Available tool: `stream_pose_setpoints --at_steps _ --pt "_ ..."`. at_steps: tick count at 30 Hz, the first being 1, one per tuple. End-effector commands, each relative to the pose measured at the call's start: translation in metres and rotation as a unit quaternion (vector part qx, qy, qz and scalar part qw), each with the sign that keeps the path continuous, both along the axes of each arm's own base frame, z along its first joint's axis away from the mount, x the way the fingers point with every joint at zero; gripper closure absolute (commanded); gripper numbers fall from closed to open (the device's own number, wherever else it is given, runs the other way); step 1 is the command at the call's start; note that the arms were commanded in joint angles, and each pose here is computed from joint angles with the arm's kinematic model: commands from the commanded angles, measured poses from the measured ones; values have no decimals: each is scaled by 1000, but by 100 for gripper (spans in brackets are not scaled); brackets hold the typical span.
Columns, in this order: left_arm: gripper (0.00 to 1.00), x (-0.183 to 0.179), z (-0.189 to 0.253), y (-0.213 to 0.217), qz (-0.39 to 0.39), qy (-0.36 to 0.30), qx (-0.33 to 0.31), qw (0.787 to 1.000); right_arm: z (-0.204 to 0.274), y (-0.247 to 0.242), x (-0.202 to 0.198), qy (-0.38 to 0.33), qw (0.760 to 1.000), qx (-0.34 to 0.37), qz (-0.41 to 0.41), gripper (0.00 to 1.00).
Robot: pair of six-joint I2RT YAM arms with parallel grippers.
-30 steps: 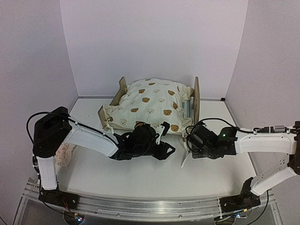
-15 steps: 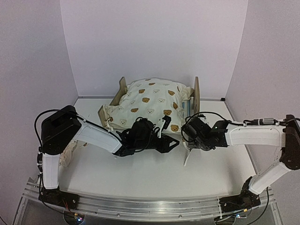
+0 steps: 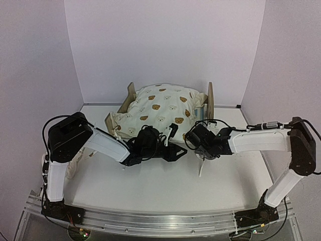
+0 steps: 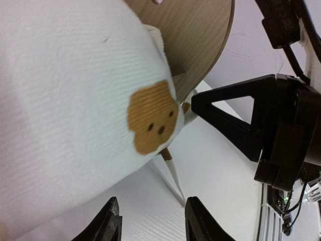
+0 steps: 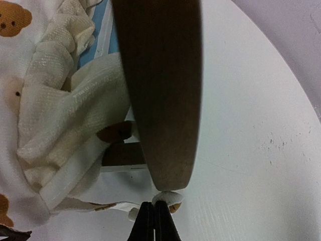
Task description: Set up the pet bed
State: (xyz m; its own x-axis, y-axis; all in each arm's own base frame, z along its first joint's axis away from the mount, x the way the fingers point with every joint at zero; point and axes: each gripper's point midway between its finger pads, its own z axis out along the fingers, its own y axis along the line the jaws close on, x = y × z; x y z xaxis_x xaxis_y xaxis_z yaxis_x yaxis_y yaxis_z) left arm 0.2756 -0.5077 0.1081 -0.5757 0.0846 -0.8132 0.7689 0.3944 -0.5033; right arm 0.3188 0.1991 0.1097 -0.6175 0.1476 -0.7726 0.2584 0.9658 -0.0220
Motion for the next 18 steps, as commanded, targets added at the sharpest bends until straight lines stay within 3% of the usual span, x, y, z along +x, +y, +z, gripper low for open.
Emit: stream_pose_setpoints --at_steps 1,18 --pt "57 -8 11 13 -4 -6 -11 1000 10 3 15 -46 998 27 -45 100" --pt "59 -39 2 60 5 28 -3 1000 -11 2 23 -97 984 79 -125 100"
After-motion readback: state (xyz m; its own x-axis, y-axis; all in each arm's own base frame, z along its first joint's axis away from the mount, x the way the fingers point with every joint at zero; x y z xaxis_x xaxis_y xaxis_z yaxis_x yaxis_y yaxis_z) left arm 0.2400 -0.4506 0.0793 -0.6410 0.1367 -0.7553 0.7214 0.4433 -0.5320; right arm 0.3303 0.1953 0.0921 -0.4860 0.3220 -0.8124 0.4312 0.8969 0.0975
